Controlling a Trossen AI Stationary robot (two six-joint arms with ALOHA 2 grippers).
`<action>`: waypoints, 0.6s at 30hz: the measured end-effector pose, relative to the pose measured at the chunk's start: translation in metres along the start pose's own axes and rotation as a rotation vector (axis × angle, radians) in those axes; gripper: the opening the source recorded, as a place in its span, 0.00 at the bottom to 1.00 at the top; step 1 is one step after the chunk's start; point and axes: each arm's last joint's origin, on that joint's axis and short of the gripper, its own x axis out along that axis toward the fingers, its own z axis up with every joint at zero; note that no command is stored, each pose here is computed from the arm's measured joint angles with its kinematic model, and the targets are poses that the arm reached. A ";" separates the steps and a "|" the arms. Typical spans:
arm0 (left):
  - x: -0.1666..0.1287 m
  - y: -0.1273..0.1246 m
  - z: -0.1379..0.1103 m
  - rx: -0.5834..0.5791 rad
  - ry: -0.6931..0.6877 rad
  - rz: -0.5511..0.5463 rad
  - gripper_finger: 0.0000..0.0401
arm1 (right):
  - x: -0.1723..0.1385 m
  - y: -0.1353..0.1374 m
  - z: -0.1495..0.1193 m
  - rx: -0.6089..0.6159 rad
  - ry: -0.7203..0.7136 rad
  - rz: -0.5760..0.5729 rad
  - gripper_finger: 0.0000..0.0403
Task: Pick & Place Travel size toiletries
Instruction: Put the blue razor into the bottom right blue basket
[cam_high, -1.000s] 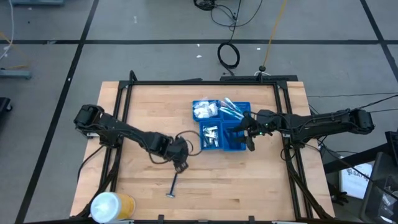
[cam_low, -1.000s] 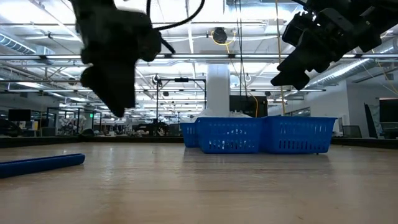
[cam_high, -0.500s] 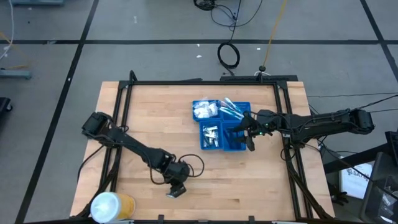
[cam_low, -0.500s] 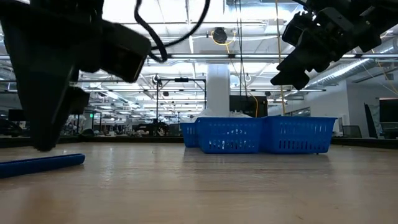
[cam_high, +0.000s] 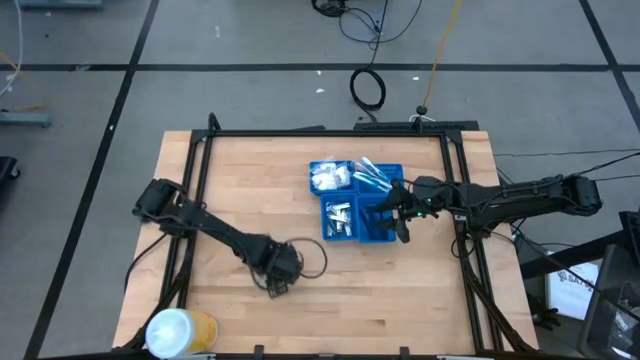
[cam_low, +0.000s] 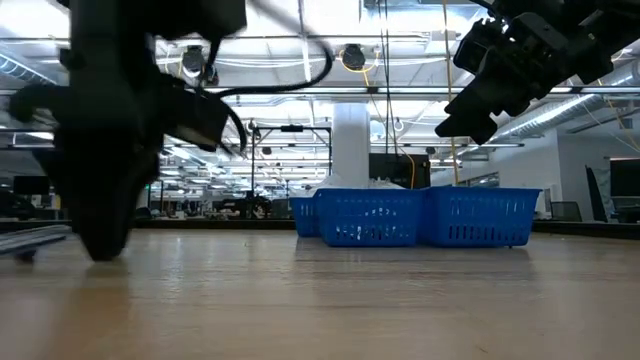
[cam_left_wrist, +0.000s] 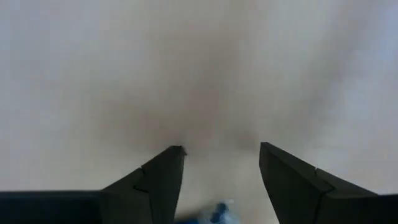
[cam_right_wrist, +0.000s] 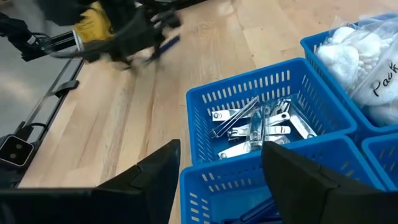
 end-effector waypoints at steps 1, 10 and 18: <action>0.000 0.006 0.001 0.009 -0.026 0.071 0.53 | 0.000 0.000 0.000 0.000 0.000 0.000 0.53; -0.025 0.038 0.005 0.037 -0.018 0.304 0.53 | 0.000 0.000 0.000 -0.001 -0.003 0.001 0.53; -0.062 0.038 -0.025 0.021 -0.043 0.314 0.53 | 0.000 0.000 0.000 -0.014 0.000 -0.001 0.53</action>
